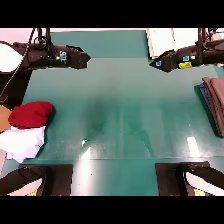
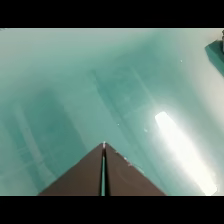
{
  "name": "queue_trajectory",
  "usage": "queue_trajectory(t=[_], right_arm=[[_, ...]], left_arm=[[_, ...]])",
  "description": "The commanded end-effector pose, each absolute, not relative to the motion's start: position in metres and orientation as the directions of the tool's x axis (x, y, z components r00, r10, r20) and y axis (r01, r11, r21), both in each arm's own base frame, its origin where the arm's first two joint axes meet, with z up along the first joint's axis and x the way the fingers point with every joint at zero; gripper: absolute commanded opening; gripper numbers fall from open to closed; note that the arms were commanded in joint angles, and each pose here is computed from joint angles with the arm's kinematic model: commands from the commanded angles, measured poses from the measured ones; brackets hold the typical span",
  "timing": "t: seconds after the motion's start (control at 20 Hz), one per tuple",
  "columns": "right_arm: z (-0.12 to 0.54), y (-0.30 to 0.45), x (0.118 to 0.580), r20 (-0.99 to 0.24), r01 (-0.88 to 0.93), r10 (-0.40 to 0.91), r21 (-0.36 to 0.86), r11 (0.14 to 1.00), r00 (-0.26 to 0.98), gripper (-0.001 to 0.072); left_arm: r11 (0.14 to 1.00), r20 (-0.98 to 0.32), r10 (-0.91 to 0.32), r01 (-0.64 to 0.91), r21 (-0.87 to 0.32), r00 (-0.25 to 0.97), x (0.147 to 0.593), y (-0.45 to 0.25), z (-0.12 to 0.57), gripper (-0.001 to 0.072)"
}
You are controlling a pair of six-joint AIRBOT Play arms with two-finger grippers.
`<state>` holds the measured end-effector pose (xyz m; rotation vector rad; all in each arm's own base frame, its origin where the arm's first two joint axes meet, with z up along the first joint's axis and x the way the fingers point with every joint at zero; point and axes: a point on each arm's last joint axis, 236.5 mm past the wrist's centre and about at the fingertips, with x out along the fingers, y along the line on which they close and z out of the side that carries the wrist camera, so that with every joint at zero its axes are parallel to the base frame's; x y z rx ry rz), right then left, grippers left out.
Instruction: Fold the shirts.
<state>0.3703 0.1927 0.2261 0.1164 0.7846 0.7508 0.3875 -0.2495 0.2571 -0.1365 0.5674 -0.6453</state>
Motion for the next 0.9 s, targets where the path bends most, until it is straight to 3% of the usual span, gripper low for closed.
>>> queue_trajectory(t=[0.0,0.65,0.75,0.85], right_arm=[[0.227,0.194,0.370,-0.597,-0.571,0.653,0.361,0.737,0.466,0.0020],[0.225,0.194,0.367,-0.606,-0.574,0.654,0.363,0.734,0.453,0.0021],[0.224,0.194,0.366,-0.607,-0.574,0.654,0.364,0.733,0.451,0.0021],[0.223,0.194,0.365,-0.611,-0.575,0.655,0.365,0.732,0.445,0.0021]], left_arm=[[0.796,-0.455,-0.604,0.531,-0.292,0.655,0.388,-0.250,0.258,0.0026],[0.806,-0.418,-0.591,0.525,-0.273,0.690,0.396,-0.246,0.266,0.0026],[0.873,-0.488,-0.475,0.460,-0.161,0.732,0.406,-0.205,0.257,0.0026],[0.960,-0.616,-0.246,0.274,-0.050,0.749,0.411,-0.122,0.233,0.0026]])
